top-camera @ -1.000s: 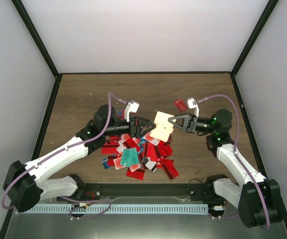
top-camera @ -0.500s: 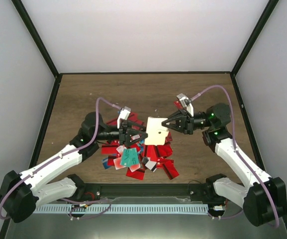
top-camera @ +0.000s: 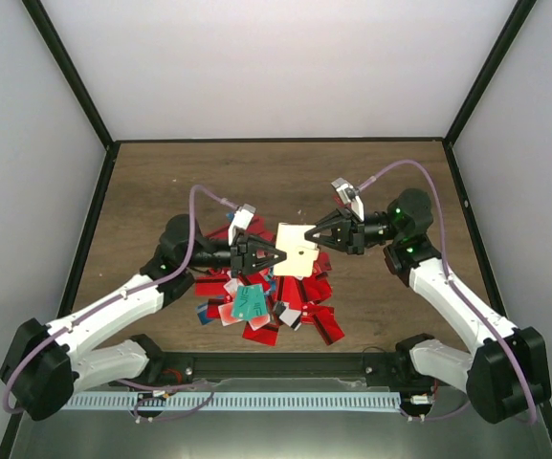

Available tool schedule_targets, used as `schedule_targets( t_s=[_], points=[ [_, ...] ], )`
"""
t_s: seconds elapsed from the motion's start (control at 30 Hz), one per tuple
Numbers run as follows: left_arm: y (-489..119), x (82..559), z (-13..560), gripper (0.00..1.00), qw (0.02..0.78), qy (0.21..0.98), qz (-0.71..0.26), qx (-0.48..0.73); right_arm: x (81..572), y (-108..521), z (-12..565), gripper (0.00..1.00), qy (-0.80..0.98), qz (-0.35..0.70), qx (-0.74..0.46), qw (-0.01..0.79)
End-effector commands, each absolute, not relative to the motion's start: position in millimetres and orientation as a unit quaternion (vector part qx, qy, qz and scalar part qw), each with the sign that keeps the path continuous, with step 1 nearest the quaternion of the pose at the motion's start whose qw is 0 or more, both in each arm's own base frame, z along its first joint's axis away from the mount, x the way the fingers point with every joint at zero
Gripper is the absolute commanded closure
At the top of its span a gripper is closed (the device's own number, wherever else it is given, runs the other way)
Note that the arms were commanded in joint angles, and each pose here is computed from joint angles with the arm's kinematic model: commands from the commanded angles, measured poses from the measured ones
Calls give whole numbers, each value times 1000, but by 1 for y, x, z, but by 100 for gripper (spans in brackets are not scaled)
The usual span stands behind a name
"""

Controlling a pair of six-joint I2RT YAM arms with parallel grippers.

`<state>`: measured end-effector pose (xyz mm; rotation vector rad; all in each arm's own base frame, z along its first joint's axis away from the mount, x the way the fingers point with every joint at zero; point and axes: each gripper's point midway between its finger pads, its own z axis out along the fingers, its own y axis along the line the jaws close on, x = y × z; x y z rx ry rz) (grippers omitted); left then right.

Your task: Put the credit cards into the card holder

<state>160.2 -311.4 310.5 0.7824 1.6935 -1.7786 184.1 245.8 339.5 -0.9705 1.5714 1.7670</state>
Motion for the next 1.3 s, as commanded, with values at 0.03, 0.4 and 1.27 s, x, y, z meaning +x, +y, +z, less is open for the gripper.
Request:
schedule_targets(
  t_s=[0.03, 0.4, 1.27],
  points=[
    [-314, 166, 313, 95, 291, 623, -664, 292, 185, 249, 353, 97, 573, 653, -383, 314],
    [-285, 237, 262, 96, 404, 753, -490, 171, 261, 227, 292, 23, 764, 495, -182, 372],
    [-306, 255, 244, 96, 397, 755, -486, 190, 272, 271, 243, 41, 819, 455, -126, 327]
  ],
)
